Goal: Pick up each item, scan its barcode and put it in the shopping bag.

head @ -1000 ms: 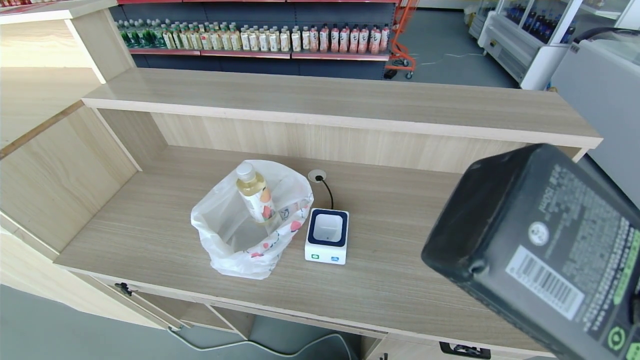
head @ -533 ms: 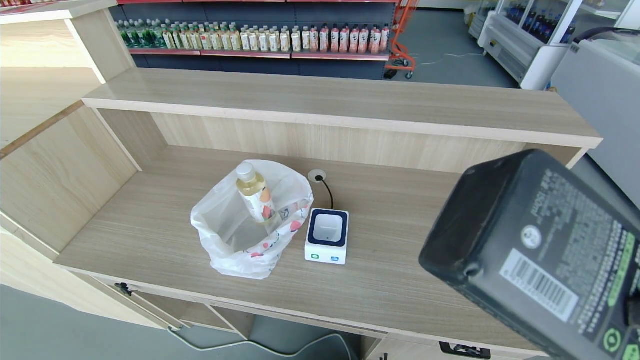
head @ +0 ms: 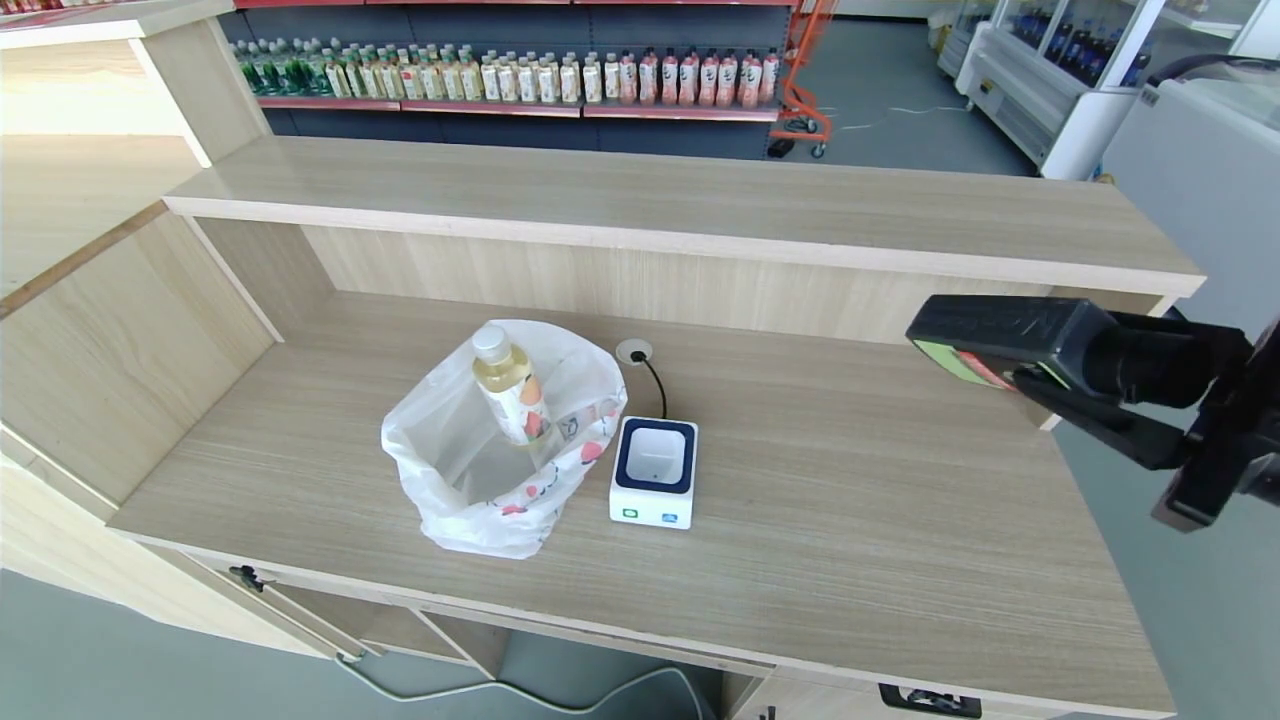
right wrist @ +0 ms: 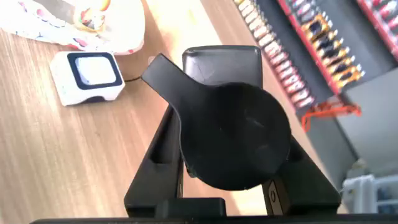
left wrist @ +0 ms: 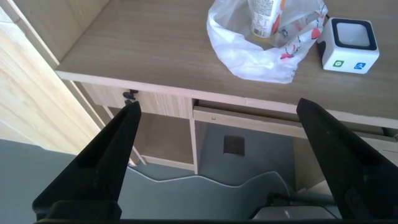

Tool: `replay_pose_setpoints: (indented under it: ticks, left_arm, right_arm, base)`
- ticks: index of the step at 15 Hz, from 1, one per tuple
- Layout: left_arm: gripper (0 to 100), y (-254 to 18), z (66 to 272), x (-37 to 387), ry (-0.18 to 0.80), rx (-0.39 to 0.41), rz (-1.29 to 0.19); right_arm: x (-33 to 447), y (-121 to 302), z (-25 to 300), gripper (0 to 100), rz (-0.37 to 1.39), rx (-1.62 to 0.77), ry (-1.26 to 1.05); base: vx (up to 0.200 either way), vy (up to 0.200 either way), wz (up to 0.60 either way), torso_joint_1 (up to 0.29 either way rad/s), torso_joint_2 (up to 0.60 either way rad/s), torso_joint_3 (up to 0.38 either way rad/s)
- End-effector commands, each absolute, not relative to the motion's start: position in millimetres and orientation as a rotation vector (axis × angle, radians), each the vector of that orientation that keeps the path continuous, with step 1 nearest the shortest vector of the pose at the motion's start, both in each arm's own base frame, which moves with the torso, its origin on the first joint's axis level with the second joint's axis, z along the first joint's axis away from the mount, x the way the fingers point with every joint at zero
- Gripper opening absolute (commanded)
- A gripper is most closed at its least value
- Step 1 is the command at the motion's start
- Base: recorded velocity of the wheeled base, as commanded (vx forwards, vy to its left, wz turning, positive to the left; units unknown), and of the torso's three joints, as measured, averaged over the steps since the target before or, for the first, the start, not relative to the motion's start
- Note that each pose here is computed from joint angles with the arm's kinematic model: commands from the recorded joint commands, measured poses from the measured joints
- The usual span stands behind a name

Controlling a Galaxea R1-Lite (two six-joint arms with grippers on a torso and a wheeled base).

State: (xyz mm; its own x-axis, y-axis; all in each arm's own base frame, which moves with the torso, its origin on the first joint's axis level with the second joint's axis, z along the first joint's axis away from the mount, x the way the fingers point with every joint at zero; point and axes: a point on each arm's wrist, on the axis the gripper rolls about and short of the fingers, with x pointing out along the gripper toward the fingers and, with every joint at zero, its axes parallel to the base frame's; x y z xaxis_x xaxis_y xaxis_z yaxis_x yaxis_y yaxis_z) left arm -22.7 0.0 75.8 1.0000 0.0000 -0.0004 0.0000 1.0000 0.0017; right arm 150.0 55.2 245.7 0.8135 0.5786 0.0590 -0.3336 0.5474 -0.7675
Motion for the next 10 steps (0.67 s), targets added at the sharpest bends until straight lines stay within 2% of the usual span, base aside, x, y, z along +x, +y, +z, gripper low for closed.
replay_pose_setpoints:
  ticks: [1, 2, 4, 6, 10]
  left_arm:
    - [100, 0.0, 75.5, -22.7, 0.002, 0.002, 0.000]
    - [100, 0.0, 75.9, -22.8, 0.000, 0.002, 0.000]
    - [100, 0.0, 75.9, -22.8, 0.000, 0.002, 0.000]
    - [100, 0.0, 75.7, -22.7, 0.000, 0.002, 0.000]
    - [100, 0.0, 75.7, -22.7, 0.000, 0.002, 0.000]
  right_arm:
    - [148.8, 44.4, 248.8, 0, 0.441, -0.571, -0.171]
    - [151.0, 45.8, 249.9, 0, 0.474, -0.359, -0.091]
    - [151.8, 47.0, 236.0, 0, 0.535, -0.177, 0.106]
    - [169.0, 54.4, 230.8, 0, 0.616, 0.121, 0.295]
    - [216.6, 69.3, 221.8, 0, 0.663, 0.326, 0.376]
  base:
    - [0.000, 0.000, 0.00, 0.000, 0.00, 0.000]
    - [0.000, 0.000, 0.00, 0.000, 0.00, 0.000]
    - [0.000, 0.000, 0.00, 0.000, 0.00, 0.000]
    - [0.000, 0.000, 0.00, 0.000, 0.00, 0.000]
    - [0.000, 0.000, 0.00, 0.000, 0.00, 0.000]
